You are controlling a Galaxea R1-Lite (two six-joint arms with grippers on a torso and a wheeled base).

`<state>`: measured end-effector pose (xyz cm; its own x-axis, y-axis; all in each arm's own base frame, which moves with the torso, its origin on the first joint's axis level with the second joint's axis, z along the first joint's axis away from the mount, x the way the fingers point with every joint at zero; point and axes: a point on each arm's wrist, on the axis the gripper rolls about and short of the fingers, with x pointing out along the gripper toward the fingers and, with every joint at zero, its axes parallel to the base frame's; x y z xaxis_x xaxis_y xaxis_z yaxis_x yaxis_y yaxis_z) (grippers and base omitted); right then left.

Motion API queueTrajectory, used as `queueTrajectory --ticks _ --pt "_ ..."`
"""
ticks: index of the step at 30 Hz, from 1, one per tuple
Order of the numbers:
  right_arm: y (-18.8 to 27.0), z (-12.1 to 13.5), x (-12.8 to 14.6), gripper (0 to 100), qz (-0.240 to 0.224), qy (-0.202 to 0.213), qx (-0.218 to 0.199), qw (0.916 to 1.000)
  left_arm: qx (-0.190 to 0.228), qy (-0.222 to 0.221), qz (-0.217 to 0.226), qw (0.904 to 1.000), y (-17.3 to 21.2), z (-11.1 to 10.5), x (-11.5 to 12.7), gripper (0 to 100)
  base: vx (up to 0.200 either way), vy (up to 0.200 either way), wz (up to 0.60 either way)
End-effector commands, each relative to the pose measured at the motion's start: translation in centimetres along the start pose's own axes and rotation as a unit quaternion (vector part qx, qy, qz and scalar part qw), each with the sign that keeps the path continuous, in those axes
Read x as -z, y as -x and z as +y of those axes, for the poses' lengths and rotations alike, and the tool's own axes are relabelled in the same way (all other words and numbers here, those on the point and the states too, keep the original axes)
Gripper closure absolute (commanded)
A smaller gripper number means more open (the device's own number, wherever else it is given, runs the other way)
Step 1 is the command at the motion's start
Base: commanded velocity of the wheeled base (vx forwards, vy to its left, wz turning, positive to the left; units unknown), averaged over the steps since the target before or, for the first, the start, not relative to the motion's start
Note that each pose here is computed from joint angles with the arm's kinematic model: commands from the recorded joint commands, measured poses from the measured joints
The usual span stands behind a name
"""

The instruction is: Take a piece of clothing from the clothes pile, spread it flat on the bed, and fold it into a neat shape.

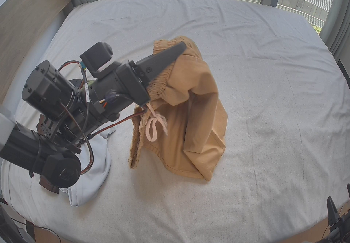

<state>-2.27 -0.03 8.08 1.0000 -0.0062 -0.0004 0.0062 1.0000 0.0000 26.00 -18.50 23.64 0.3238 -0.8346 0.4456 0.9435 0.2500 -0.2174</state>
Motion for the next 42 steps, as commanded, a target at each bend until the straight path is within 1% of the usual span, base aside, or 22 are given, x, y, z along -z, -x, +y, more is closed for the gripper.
queueTrajectory --ticks 1,5,12,15,20,22,23,24,25,26,27,28,29,30,31,33,34,36,38,42 --pt "-0.1 0.0 0.5 0 0.004 0.000 0.000 1.0000 -0.003 -0.009 -0.010 0.9999 -0.1 0.4 -0.6 100 0.000 0.000 0.00" --pt "0.0 0.0 0.5 0 0.003 0.000 0.000 1.0000 -0.002 -0.014 -0.016 0.9998 0.0 0.4 -1.1 100 0.000 0.000 0.00" --pt "0.0 0.0 0.5 0 0.003 -0.001 0.000 1.0000 -0.002 -0.014 -0.013 0.9998 -0.1 0.5 -0.9 100 0.000 0.000 0.00" --pt "0.0 0.0 0.5 0 0.002 -0.008 0.002 1.0000 -0.003 -0.014 -0.014 0.9998 -0.1 0.5 -1.0 100 0.000 0.000 0.00" --pt "0.0 0.0 0.4 0 -0.002 -0.004 -0.001 1.0000 -0.002 -0.018 -0.016 0.9997 0.0 0.4 -1.1 100 0.000 0.000 0.00" --pt "0.0 0.0 -0.1 0 -0.020 -0.004 -0.005 0.9998 -0.002 -0.018 -0.016 0.9997 0.0 0.4 -1.2 100 0.000 0.000 0.00" --pt "0.4 0.0 -1.5 0 -0.068 -0.002 -0.006 0.9977 -0.003 -0.019 -0.016 0.9997 0.1 0.4 -1.2 100 0.000 0.000 0.00" --pt "0.9 0.0 -3.3 0 -0.106 -0.002 -0.002 0.9944 -0.003 -0.019 -0.017 0.9997 0.1 0.5 -1.3 100 0.000 0.000 0.00" --pt "1.2 0.1 -4.5 0 -0.126 -0.002 0.003 0.9921 -0.004 -0.019 -0.017 0.9997 0.1 0.5 -1.3 100 0.000 0.000 0.00" --pt "1.2 0.1 -5.6 0 -0.128 -0.001 0.003 0.9918 -0.005 -0.019 -0.019 0.9996 0.1 0.6 -1.5 100 0.000 0.000 0.00" --pt "0.9 0.1 -6.7 0 -0.121 0.000 0.000 0.9926 -0.006 -0.020 -0.019 0.9996 0.2 0.6 -1.4 100 0.000 0.000 0.00" --pt "0.9 0.1 -6.7 0 -0.121 0.000 0.000 0.9926 -0.006 -0.020 -0.019 0.9996 0.2 0.6 -1.4 100 0.000 0.000 0.00" --pt "0.5 0.1 -7.4 0 -0.111 0.001 -0.011 0.9937 -0.005 -0.021 -0.018 0.9996 0.1 0.6 -1.4 100 0.000 0.000 0.00" --pt "0.4 0.1 -7.5 0 -0.108 0.000 -0.015 0.9940 -0.005 -0.022 -0.018 0.9996 0.1 0.6 -1.4 100 0.000 0.000 0.00" --pt "-0.5 0.1 -7.7 0 -0.078 -0.001 -0.037 0.9963 -0.006 -0.021 -0.018 0.9996 0.2 0.6 -1.4 100 0.000 0.000 0.00" --pt "-1.3 0.2 -7.8 0 -0.056 -0.002 -0.054 0.9970 -0.006 -0.021 -0.018 0.9996 0.1 0.7 -1.4 100 0.000 0.000 0.00" --pt "-1.9 0.3 -8.3 0 -0.041 -0.005 -0.074 0.9964 -0.006 -0.022 -0.020 0.9996 0.1 0.7 -1.5 100 0.000 0.000 0.00" --pt "-2.7 0.4 -9.3 0 -0.028 -0.008 -0.098 0.9947 -0.006 -0.022 -0.021 0.9995 0.1 0.7 -1.6 100 0.000 0.000 0.00" --pt "-3.9 0.5 -10.4 0 -0.015 -0.008 -0.114 0.9933 -0.006 -0.022 -0.022 0.9995 0.1 0.7 -1.6 100 0.000 0.000 0.00" --pt "-6.5 1.0 -12.9 0 -0.013 -0.010 -0.148 0.9889 -0.008 -0.021 -0.018 0.9996 0.1 0.9 -1.3 100 0.000 0.000 0.00"
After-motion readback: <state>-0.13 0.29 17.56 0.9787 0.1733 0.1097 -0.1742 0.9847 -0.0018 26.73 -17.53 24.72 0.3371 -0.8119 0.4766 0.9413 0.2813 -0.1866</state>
